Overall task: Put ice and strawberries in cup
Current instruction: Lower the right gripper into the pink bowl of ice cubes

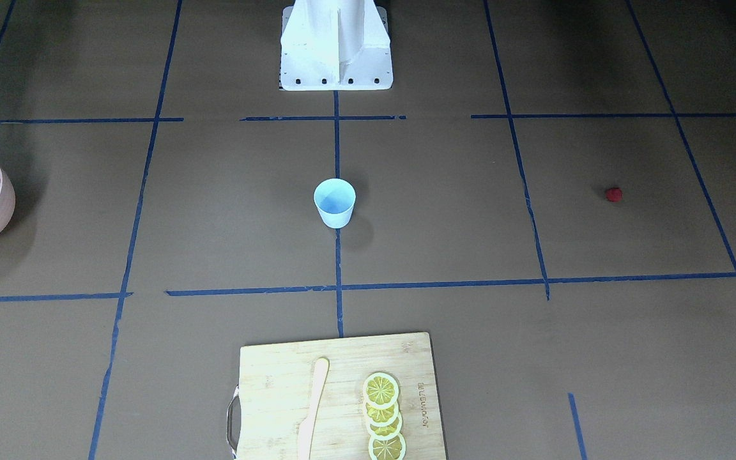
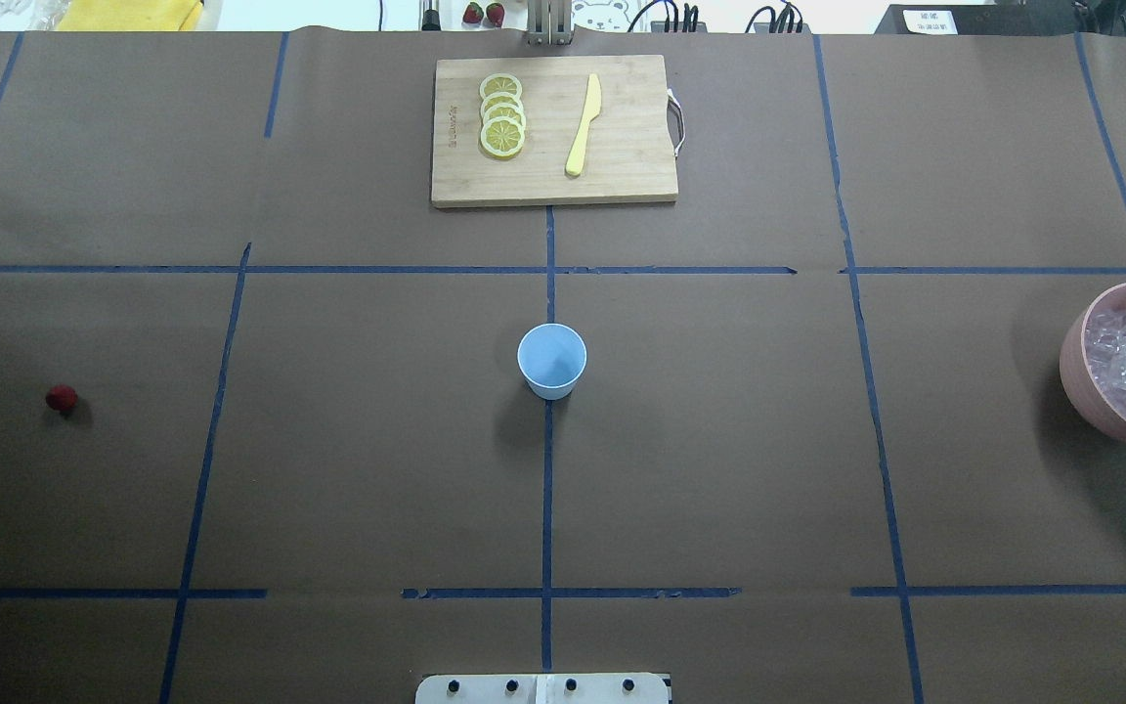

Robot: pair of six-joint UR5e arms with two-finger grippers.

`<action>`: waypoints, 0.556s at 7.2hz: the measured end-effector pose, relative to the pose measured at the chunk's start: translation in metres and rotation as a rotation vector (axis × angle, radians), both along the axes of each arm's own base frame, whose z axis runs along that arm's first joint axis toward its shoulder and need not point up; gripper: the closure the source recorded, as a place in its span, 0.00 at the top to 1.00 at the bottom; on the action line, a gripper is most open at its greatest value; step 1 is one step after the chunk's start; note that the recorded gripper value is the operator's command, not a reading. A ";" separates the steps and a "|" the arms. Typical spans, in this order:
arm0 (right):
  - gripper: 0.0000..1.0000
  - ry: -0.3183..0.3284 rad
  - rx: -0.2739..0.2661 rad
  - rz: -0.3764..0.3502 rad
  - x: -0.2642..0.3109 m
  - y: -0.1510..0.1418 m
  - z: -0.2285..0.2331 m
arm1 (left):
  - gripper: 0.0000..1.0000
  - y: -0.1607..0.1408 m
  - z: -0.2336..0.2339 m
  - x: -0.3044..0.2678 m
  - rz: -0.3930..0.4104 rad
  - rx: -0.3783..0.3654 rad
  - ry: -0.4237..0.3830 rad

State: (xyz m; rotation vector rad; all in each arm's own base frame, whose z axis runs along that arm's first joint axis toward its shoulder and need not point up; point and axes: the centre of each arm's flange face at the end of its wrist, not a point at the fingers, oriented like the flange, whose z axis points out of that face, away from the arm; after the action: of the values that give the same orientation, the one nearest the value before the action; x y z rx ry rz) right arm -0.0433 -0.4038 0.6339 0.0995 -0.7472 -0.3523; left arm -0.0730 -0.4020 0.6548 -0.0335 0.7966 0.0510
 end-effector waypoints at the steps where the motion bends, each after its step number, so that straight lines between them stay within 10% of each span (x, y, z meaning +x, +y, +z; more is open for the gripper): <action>1: 0.79 -0.002 0.011 -0.013 -0.006 -0.002 0.000 | 1.00 0.000 0.000 0.000 0.000 0.000 0.000; 4: 0.77 0.002 0.027 -0.044 -0.023 -0.015 0.000 | 1.00 0.000 -0.001 0.000 0.000 0.001 0.001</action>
State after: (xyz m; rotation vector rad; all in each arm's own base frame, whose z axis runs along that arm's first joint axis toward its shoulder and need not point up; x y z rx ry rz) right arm -0.0662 -0.4186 0.6339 0.1086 -0.7434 -0.4044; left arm -0.0729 -0.4021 0.6542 -0.0323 0.7981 0.0514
